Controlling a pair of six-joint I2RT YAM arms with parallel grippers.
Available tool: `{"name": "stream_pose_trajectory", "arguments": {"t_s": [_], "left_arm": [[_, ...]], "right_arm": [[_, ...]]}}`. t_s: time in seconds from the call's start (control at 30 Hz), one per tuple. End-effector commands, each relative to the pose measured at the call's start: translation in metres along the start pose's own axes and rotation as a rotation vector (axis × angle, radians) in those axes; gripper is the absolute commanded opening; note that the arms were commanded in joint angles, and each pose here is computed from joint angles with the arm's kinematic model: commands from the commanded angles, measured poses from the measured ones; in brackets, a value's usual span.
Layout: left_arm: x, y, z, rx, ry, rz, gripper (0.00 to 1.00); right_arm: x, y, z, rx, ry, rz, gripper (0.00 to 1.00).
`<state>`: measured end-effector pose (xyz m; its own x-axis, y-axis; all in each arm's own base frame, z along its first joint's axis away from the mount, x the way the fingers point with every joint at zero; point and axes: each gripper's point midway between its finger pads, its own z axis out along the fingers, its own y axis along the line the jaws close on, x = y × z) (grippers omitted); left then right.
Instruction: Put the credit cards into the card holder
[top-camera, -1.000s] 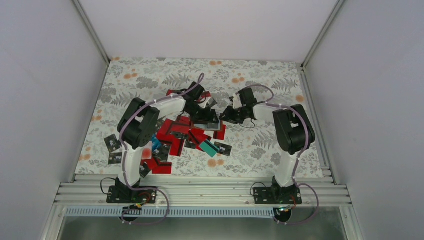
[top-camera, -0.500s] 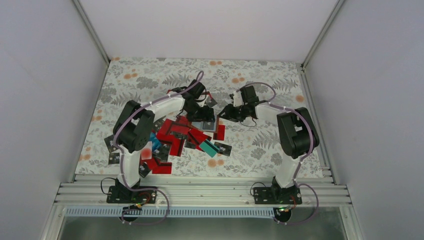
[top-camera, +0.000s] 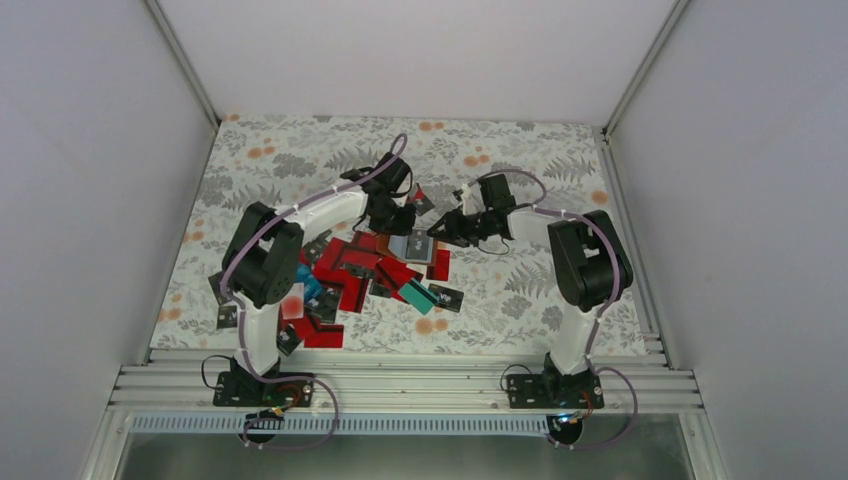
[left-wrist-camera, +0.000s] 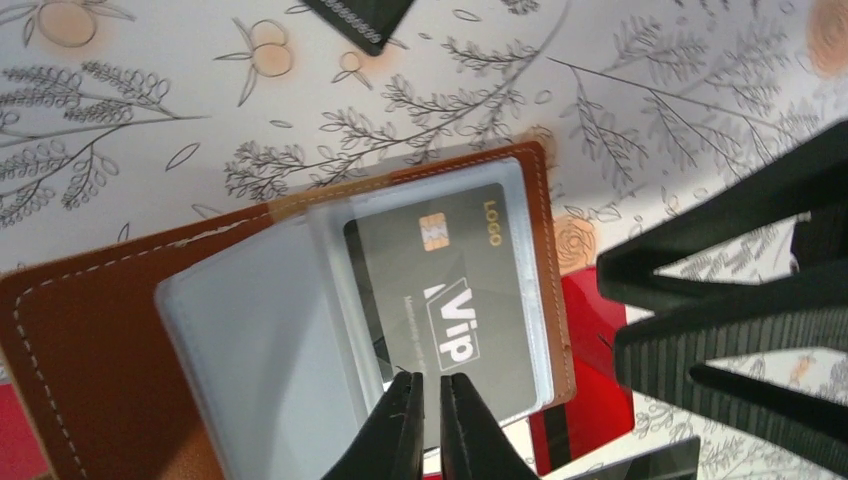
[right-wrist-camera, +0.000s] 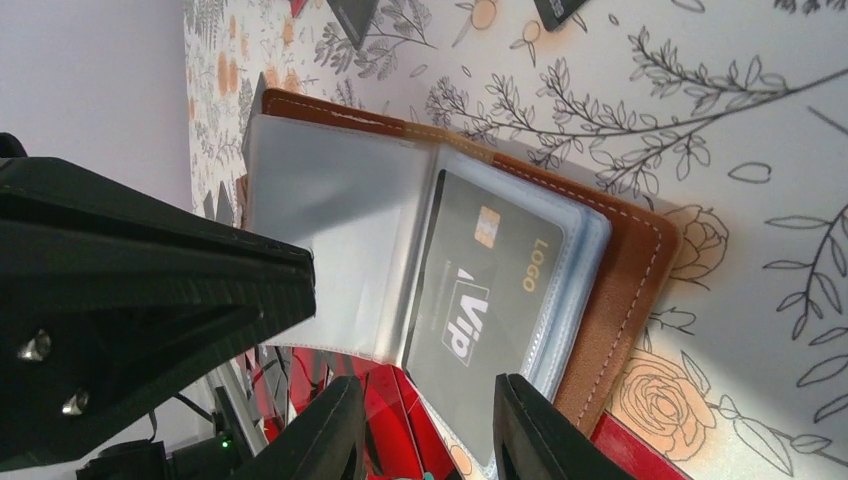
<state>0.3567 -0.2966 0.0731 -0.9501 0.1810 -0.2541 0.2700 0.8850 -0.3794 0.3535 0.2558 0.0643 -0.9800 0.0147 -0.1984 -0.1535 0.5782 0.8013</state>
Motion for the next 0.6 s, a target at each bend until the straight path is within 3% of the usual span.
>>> {"name": "stream_pose_trajectory", "arguments": {"t_s": [0.0,0.57], "left_arm": [[0.004,0.012,0.013,-0.057,0.02,0.007,0.05],[0.02,0.027,0.042,-0.085,0.081,0.004,0.02]], "right_arm": [[0.007,-0.005,0.007,-0.028,0.027,0.034,0.35],[0.009,-0.013,0.012,-0.019,0.041,0.058,0.35]]}}
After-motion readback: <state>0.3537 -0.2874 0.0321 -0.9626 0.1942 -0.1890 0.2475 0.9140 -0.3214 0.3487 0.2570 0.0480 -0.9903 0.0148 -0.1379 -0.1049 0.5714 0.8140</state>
